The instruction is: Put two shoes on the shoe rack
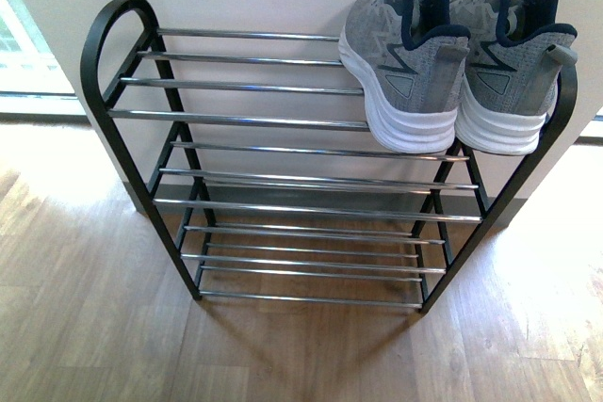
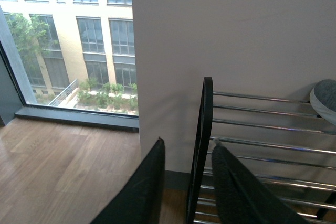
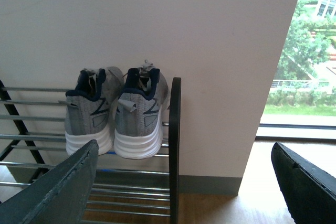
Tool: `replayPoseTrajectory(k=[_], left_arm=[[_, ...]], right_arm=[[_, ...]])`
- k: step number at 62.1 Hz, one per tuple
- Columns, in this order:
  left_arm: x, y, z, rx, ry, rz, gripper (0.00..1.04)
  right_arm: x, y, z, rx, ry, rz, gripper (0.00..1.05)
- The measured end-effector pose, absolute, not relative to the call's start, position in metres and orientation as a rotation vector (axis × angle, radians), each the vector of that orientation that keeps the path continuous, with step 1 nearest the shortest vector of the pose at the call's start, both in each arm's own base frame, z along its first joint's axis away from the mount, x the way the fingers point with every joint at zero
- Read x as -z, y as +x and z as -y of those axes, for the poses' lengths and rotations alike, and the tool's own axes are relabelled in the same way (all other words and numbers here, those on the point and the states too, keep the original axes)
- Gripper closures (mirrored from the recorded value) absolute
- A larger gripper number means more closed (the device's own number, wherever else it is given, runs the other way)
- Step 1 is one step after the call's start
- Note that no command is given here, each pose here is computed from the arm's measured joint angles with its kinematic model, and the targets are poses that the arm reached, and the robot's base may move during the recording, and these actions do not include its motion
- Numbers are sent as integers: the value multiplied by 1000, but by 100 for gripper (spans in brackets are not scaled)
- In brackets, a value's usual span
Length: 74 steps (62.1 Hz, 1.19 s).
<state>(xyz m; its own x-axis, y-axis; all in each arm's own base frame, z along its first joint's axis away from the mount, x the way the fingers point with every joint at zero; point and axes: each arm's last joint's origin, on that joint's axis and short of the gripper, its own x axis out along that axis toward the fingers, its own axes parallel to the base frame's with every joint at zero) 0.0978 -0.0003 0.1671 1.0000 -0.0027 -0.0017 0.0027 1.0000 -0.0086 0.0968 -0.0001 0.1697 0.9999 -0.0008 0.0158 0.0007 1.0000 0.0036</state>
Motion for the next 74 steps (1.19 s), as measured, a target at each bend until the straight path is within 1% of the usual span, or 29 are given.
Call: replayPoseTrajectory(k=[11, 12, 16, 74], left_arm=[[-167, 98, 0, 3, -8, -2, 9], [-167, 98, 0, 3, -7, -2, 8], [-167, 98, 0, 3, -7, -2, 10], [-167, 98, 0, 3, -7, -1, 9]], right_arm=[[-170, 97, 0, 1, 3, 15, 9], [-170, 97, 0, 1, 3, 16, 9], [-170, 97, 0, 1, 3, 16, 9], [-170, 97, 0, 1, 3, 15, 9]])
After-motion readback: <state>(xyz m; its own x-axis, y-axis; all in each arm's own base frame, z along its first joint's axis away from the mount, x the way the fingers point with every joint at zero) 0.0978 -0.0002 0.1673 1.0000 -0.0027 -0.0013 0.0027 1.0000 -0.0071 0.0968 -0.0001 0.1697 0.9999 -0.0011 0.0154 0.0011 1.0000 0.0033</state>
